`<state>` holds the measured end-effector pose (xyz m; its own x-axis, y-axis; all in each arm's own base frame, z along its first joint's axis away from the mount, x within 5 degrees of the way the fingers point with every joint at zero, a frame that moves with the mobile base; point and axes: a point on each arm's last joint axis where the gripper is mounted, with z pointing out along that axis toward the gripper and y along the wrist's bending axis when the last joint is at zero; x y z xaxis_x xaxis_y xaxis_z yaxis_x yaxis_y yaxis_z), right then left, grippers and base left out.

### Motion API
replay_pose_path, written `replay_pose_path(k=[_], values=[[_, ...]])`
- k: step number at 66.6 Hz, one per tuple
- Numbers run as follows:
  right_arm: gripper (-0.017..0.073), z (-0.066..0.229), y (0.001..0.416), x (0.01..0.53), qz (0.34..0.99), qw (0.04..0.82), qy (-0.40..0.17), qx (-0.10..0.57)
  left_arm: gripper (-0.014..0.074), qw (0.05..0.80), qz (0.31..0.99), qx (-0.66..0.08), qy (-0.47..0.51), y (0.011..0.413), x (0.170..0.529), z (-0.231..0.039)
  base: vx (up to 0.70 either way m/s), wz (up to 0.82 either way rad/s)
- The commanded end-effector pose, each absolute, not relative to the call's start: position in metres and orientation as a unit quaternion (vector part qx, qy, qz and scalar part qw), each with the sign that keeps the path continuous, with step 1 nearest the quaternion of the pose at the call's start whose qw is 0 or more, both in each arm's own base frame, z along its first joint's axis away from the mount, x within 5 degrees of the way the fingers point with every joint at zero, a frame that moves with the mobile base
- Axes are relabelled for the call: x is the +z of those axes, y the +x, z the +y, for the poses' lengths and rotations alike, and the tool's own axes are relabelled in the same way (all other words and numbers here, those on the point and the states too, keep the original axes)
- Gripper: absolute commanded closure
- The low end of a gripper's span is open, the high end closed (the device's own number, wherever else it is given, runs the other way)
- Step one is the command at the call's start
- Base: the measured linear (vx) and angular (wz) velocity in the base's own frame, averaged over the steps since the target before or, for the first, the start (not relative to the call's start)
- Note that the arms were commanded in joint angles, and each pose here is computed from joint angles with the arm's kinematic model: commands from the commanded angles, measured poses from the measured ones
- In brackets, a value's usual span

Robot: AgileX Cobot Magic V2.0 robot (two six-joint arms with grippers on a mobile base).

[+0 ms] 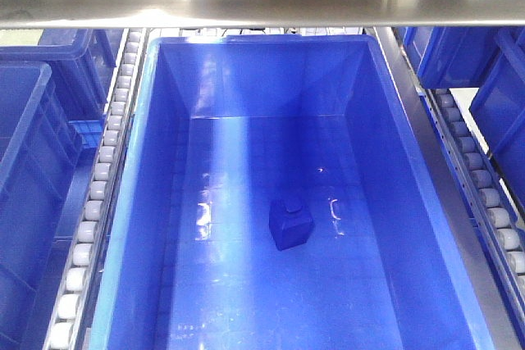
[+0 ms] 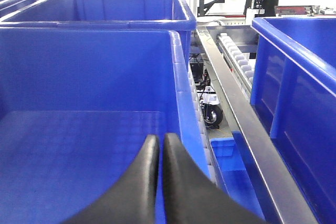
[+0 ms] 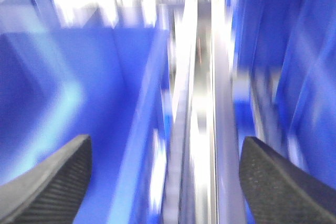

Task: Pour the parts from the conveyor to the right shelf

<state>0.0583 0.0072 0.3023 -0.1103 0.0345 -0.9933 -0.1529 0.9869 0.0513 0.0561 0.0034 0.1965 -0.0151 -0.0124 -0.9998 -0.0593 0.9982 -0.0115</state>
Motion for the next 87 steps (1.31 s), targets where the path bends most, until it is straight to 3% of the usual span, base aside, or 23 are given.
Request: replay_pose_path(k=[1, 7, 33, 41, 50, 87], values=[[-0.0001, 0.001, 0.034, 0.31, 0.683, 0.726, -0.039, 0.068, 0.06, 0.736, 0.676, 0.012, -0.028, 0.054, 0.21, 0.003, 0.0, 0.0], [-0.0001, -0.002, 0.022, 0.296, 0.67, 0.738, -0.039, 0.064, 0.06, 0.736, 0.676, 0.012, -0.028, 0.054, 0.21, 0.003, 0.0, 0.0], [0.0034, 0.0, 0.04, 0.277, 0.699, 0.711, -0.067, 0.021, 0.06, 0.736, 0.677, 0.012, -0.028, 0.054, 0.21, 0.003, 0.0, 0.0], [0.0216, 0.0, 0.04, 0.277, 0.699, 0.712, -0.068, 0.018, 0.06, 0.735, 0.677, 0.012, -0.028, 0.054, 0.21, 0.003, 0.0, 0.0], [0.0573, 0.0, 0.04, 0.277, 0.699, 0.711, -0.068, 0.017, 0.06, 0.735, 0.677, 0.012, -0.028, 0.054, 0.21, 0.003, 0.0, 0.0], [0.0568, 0.0, 0.04, 0.277, 0.698, 0.712, -0.068, 0.018, 0.06, 0.735, 0.677, 0.012, -0.028, 0.054, 0.21, 0.003, 0.0, 0.0]])
